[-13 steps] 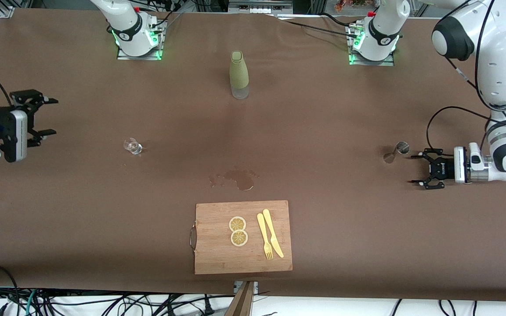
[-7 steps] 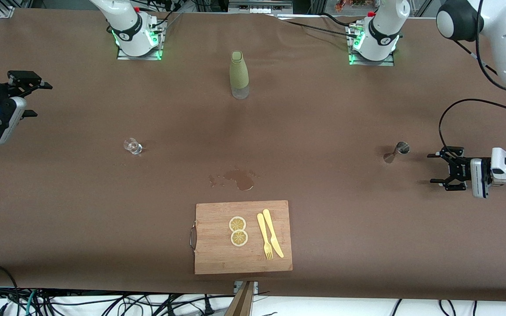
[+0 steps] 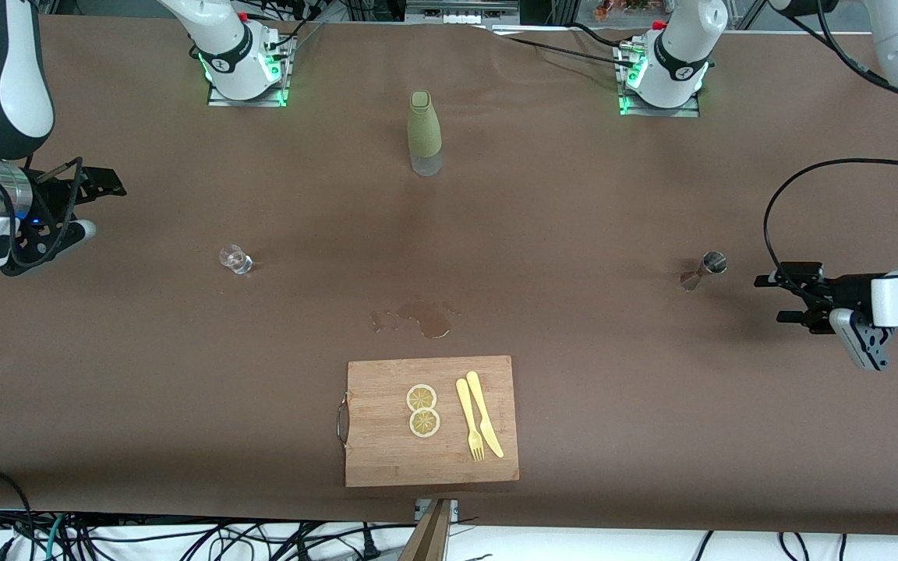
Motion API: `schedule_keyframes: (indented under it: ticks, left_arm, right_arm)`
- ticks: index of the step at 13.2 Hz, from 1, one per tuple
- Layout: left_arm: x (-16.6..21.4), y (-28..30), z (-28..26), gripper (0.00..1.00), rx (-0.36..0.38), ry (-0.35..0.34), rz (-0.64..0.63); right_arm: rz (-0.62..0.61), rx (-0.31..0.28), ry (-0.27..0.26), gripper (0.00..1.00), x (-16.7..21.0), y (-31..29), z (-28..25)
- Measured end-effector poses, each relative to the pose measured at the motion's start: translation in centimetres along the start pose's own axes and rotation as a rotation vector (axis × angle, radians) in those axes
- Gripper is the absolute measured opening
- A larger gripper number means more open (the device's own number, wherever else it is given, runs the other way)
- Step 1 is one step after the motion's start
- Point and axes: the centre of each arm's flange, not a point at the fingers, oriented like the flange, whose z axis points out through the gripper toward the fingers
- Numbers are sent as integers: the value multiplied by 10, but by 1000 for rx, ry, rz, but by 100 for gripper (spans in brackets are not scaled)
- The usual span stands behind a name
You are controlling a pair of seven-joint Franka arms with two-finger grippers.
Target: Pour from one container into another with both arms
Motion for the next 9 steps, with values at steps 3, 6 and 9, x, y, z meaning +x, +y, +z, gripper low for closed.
schedule_keyframes:
  ticks: [3, 6, 9]
  left_arm:
    - [29, 60, -16, 100, 106, -55, -139]
    - [46, 120, -42, 100, 204, -44, -281]
    - [43, 167, -60, 100, 260, -71, -391]
  right_arm:
    - [26, -73, 132, 100, -7, 11, -22]
    - [234, -63, 155, 100, -16, 2, -35]
    - [435, -55, 201, 100, -20, -20, -55]
